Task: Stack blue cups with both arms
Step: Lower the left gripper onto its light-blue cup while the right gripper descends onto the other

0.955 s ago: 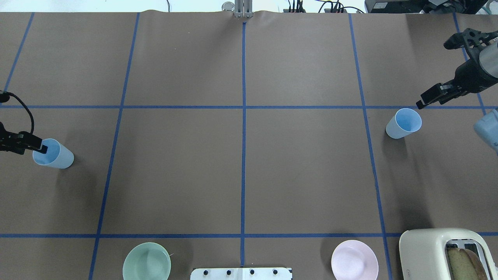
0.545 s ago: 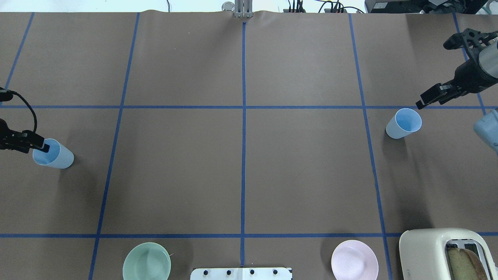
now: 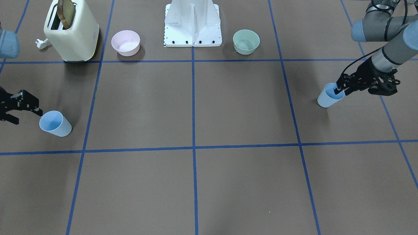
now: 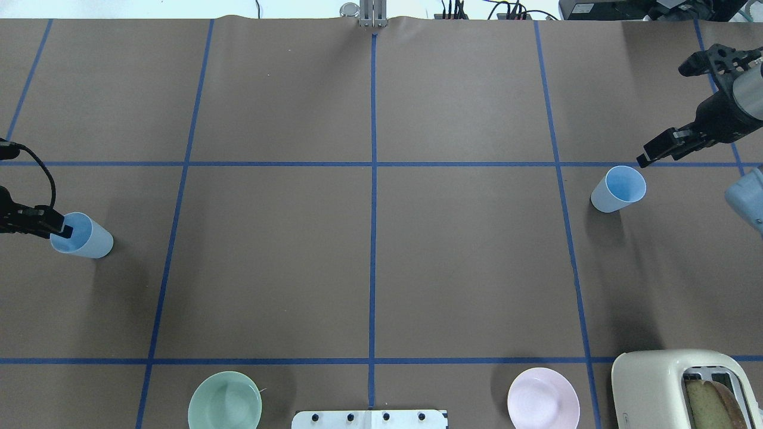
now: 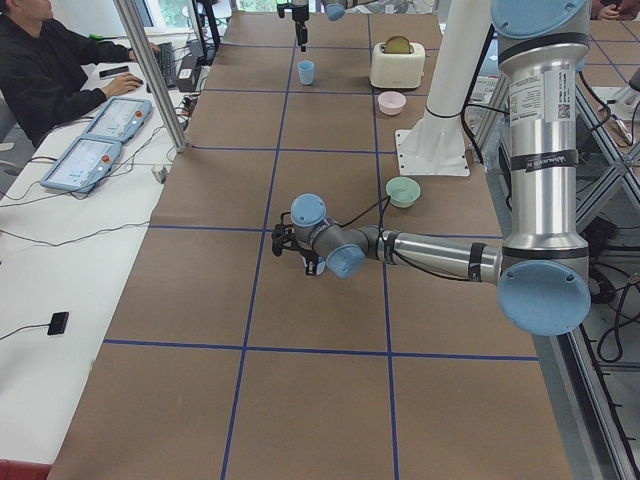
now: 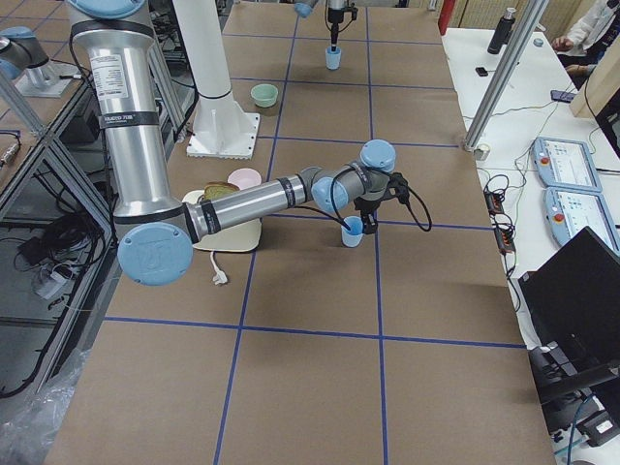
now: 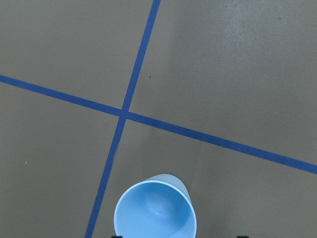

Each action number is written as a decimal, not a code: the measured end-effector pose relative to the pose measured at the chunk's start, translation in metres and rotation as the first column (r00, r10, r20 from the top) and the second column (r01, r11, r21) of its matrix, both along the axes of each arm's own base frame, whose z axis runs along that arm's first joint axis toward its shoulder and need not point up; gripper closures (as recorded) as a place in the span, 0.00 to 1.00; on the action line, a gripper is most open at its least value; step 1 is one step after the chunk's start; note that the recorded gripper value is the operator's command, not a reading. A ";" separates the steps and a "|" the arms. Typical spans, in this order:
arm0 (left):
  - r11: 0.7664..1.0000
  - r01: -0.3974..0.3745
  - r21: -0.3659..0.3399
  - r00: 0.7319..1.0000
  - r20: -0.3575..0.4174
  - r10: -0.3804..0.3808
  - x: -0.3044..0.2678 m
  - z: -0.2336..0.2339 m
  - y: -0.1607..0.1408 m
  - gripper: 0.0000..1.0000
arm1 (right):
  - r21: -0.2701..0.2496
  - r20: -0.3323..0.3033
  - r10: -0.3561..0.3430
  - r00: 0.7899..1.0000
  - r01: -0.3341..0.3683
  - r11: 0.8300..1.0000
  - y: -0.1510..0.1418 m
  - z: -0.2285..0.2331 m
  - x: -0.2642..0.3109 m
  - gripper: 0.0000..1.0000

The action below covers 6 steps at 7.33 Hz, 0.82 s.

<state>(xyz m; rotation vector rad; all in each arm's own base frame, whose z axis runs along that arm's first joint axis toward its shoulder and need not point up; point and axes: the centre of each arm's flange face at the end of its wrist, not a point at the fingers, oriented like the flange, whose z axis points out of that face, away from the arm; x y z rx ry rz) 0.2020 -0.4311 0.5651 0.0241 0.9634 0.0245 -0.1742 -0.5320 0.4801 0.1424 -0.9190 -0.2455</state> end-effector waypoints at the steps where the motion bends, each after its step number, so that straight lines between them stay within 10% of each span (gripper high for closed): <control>1: 1.000 -0.005 0.000 1.000 0.001 0.005 0.002 0.000 0.001 0.76 | 0.000 0.000 0.000 1.000 0.000 1.000 0.000 0.000 0.000 0.18; 3: 1.000 -0.010 0.002 1.000 0.000 0.010 0.005 0.000 0.002 1.00 | 0.000 0.000 0.000 1.000 0.000 1.000 0.000 0.000 0.000 0.18; 6: 1.000 -0.009 0.019 1.000 -0.016 0.009 0.003 -0.013 0.003 1.00 | 0.000 0.000 -0.001 1.000 0.001 1.000 0.000 0.001 0.000 0.18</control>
